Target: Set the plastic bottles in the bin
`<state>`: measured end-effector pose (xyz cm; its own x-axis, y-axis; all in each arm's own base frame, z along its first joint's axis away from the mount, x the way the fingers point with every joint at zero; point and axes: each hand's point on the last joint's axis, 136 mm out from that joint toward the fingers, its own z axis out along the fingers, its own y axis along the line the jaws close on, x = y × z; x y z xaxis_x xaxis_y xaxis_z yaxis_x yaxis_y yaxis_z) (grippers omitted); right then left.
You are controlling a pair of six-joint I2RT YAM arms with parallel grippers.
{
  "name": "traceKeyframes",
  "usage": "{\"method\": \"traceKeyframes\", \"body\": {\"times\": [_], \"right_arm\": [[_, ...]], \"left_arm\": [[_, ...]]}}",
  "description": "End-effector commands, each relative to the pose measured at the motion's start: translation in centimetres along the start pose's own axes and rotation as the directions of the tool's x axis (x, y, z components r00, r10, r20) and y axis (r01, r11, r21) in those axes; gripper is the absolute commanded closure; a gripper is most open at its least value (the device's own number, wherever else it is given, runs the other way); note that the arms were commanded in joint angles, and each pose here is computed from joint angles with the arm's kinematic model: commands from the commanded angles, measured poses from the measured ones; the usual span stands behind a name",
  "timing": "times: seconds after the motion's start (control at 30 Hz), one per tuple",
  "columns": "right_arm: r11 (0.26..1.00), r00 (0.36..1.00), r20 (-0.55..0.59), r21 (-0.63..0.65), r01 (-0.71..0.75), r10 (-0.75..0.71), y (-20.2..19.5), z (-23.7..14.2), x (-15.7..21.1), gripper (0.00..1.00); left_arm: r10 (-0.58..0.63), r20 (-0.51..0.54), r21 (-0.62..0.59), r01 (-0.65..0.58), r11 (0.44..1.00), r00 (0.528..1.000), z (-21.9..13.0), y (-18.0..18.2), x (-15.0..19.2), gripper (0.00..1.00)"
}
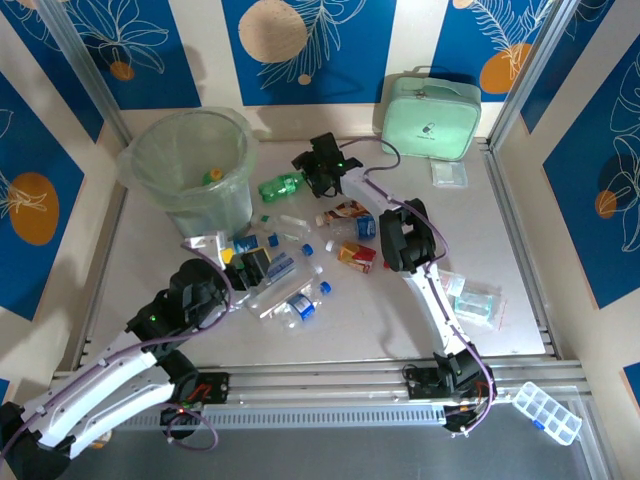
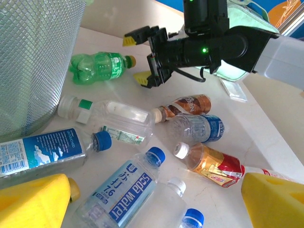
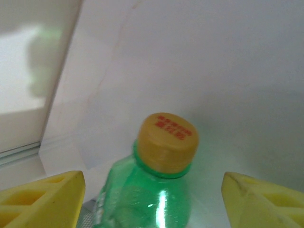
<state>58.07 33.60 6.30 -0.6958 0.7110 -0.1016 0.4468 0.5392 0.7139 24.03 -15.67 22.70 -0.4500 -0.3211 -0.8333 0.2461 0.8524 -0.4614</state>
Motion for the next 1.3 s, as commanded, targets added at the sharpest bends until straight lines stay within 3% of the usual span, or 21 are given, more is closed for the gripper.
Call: {"method": "traceKeyframes", "body": {"times": [0.0,0.33,0.7,0.8,1.1,1.27], "right_arm": [[0.998,0.998,-0.021,0.021,-0.056,0.056,-0.5,0.4,0.3,0.23],[0.993,0.993,-0.022,0.045,-0.112,0.113,-0.8,2.0,0.7,0.33],[0.986,0.986,-0.03,0.016,-0.167,0.167,-0.4,2.5,0.2,0.64],[0.986,0.985,-0.049,0.006,-0.164,0.164,0.0,2.3,0.5,0.77],[0.994,0.993,-0.067,-0.054,-0.097,0.093,3.1,-1.6,1.1,0.8],[0.992,1.0,-0.028,-0.126,-0.014,0.01,5.9,-6.8,0.9,0.83]], "left_arm": [[-0.013,0.02,-0.004,0.013,1.0,1.0,-0.2,0.2,-0.1,0.07],[-0.016,0.028,-0.012,0.016,1.0,0.999,-0.4,0.3,-0.3,0.07],[-0.011,0.033,-0.023,0.012,1.0,0.999,-0.4,0.5,-0.4,0.07],[-0.007,0.037,-0.03,0.008,1.0,0.999,-0.5,0.6,-0.6,0.07],[0.007,0.042,-0.036,-0.005,0.999,0.999,-0.4,0.7,-0.6,0.07],[0.015,0.048,-0.035,-0.013,0.999,0.999,-0.6,0.7,-0.8,0.06]]}}
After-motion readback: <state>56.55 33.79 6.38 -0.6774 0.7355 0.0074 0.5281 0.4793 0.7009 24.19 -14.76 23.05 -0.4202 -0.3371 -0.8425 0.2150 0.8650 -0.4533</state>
